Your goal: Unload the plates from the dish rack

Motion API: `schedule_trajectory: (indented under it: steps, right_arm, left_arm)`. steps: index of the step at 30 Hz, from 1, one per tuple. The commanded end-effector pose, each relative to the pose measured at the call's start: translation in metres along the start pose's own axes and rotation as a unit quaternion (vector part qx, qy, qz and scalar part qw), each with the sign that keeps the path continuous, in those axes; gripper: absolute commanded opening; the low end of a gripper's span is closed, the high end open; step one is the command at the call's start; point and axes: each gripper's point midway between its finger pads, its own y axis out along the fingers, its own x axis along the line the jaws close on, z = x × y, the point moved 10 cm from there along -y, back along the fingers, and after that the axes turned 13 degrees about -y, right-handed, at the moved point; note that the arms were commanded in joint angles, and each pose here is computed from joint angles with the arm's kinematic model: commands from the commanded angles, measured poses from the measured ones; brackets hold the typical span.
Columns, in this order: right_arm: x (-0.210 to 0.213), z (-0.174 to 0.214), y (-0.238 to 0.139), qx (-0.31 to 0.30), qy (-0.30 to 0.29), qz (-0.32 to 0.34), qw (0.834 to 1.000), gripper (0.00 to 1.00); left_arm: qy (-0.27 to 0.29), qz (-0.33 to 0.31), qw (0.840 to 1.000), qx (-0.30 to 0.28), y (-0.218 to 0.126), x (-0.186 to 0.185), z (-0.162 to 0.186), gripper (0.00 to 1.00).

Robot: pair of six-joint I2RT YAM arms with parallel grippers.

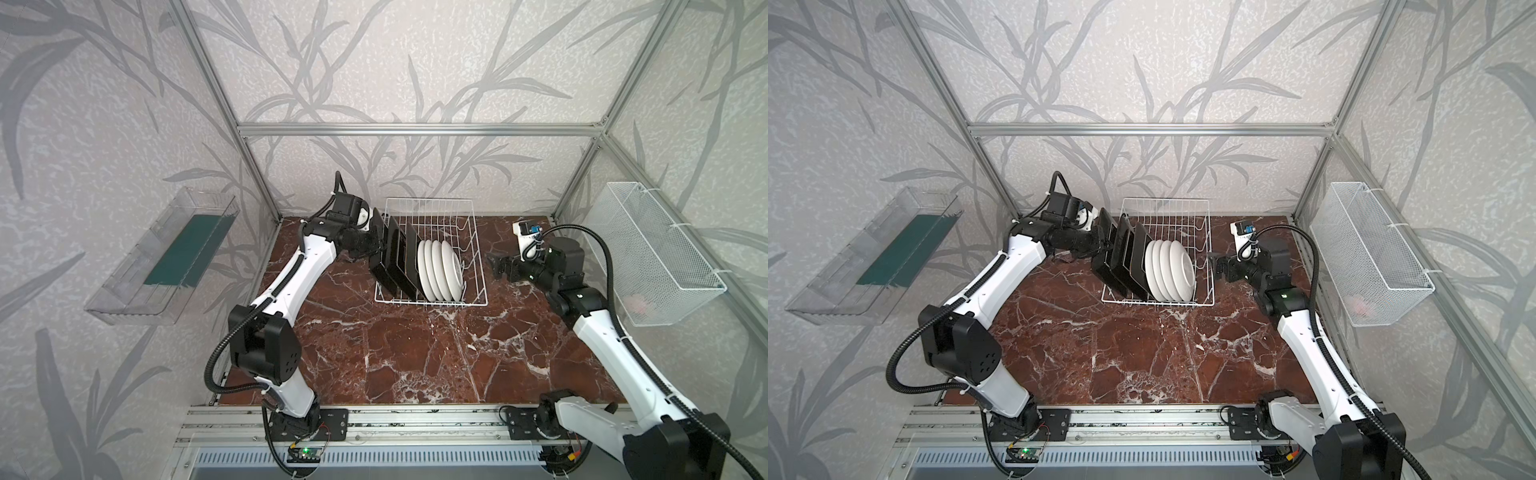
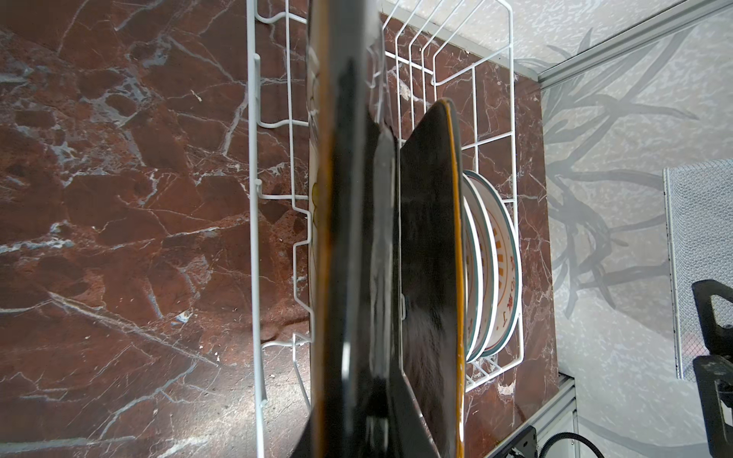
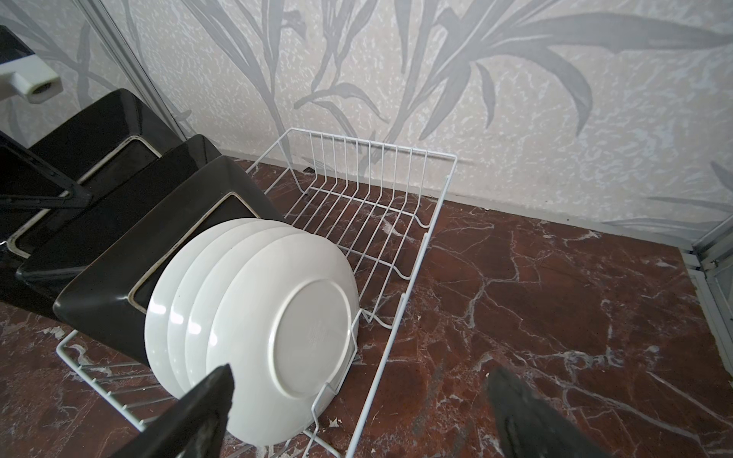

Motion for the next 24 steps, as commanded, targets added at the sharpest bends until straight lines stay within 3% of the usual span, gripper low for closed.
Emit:
schedule_trajectory:
  steps: [1, 12, 24]
  right_arm:
    - [0.0, -0.015, -0.003, -0.018, -0.009, -0.002, 1.0, 0.99]
    - [-0.001, -0.012, -0.004, -0.006, -0.028, 0.01, 1.0, 0.99]
    - [0.0, -0.007, -0.003, -0.002, -0.023, 0.007, 1.0, 0.99]
  left_arm:
    - [0.027, 0.085, 0.991, -0.098, -0.051, -0.034, -0.016, 0.0]
    - [0.019, 0.081, 0.994, -0.075, -0.035, -0.04, 0.005, 0.0]
    - [0.041, 0.066, 0.989, -0.124, -0.078, -0.055, 0.002, 0.0]
